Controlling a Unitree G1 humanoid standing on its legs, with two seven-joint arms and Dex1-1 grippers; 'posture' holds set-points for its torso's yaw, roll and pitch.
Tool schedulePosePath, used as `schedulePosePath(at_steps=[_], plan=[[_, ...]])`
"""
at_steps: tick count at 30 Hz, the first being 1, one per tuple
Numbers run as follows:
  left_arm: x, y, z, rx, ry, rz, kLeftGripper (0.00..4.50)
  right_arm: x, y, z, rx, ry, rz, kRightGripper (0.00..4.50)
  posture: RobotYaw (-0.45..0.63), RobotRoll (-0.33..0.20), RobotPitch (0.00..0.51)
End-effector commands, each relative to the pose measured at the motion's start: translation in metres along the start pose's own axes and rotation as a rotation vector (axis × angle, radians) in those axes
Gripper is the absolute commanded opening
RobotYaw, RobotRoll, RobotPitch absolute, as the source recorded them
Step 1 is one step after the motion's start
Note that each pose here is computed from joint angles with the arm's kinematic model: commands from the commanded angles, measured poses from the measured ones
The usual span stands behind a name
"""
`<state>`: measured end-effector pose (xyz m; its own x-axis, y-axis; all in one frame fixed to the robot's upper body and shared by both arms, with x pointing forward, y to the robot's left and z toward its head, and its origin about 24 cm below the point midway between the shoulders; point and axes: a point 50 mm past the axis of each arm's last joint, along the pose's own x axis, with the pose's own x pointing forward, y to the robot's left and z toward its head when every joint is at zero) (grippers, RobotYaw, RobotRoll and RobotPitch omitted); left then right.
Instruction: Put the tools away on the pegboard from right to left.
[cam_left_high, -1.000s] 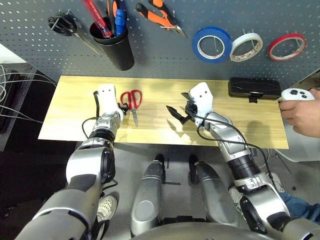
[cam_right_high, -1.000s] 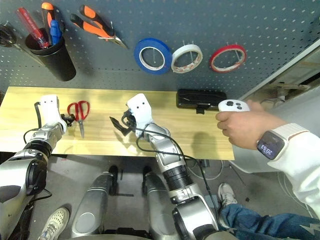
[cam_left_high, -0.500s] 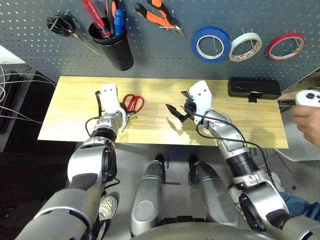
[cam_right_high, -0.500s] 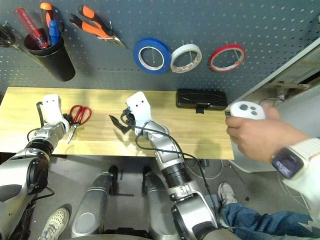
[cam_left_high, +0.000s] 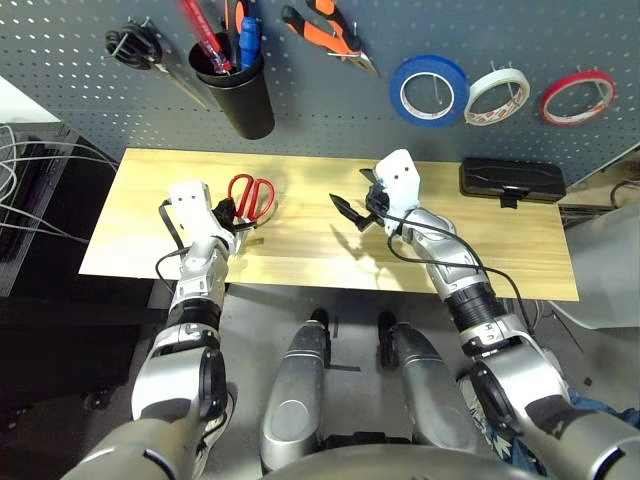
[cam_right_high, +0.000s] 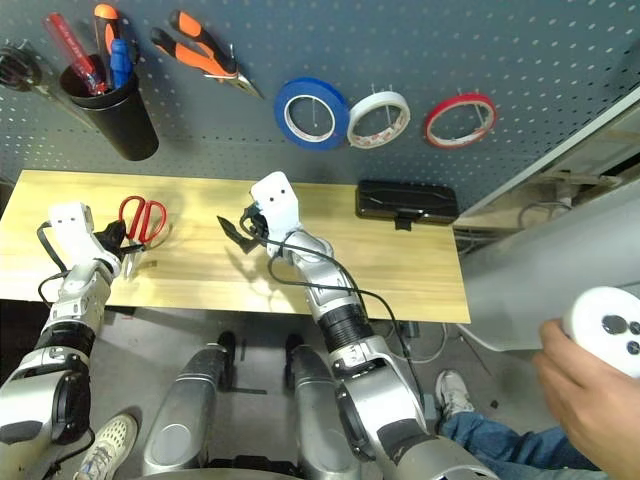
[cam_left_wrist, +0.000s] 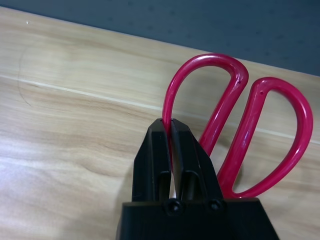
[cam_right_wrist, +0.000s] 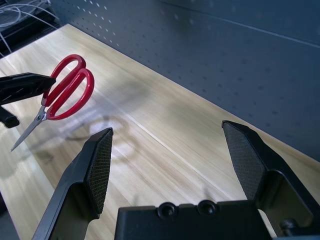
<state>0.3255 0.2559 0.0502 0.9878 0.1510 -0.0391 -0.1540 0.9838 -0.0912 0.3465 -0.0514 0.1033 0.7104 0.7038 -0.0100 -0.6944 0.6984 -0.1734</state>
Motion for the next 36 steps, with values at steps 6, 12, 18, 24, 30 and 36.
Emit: schedulePosePath(at_steps=[6,12,18,24,30,36], plan=[[-0.011,0.016,0.019,-0.045,-0.1,0.142,0.01,0.0,0.001,-0.006,0.008,0.01,0.014,4.5,0.09,0.0,0.285],[-0.008,0.03,0.034,-0.143,-0.187,0.245,0.01,0.0,-0.001,-0.004,0.001,0.004,0.012,4.5,0.09,0.0,0.277],[0.0,0.038,0.065,-0.221,-0.323,0.283,0.01,0.0,-0.004,-0.003,-0.006,-0.002,0.005,4.5,0.09,0.0,0.269],[0.01,0.038,0.099,-0.213,-0.421,0.265,0.01,0.0,-0.006,-0.002,-0.01,-0.003,0.001,4.5,0.09,0.0,0.265],[0.015,0.029,0.121,-0.182,-0.487,0.201,0.01,0.002,-0.005,-0.002,-0.011,-0.007,0.003,4.5,0.09,0.0,0.261],[0.017,0.012,0.13,-0.054,-0.533,0.068,0.01,0.002,-0.005,-0.003,-0.013,-0.007,0.004,4.5,0.1,0.0,0.257]])
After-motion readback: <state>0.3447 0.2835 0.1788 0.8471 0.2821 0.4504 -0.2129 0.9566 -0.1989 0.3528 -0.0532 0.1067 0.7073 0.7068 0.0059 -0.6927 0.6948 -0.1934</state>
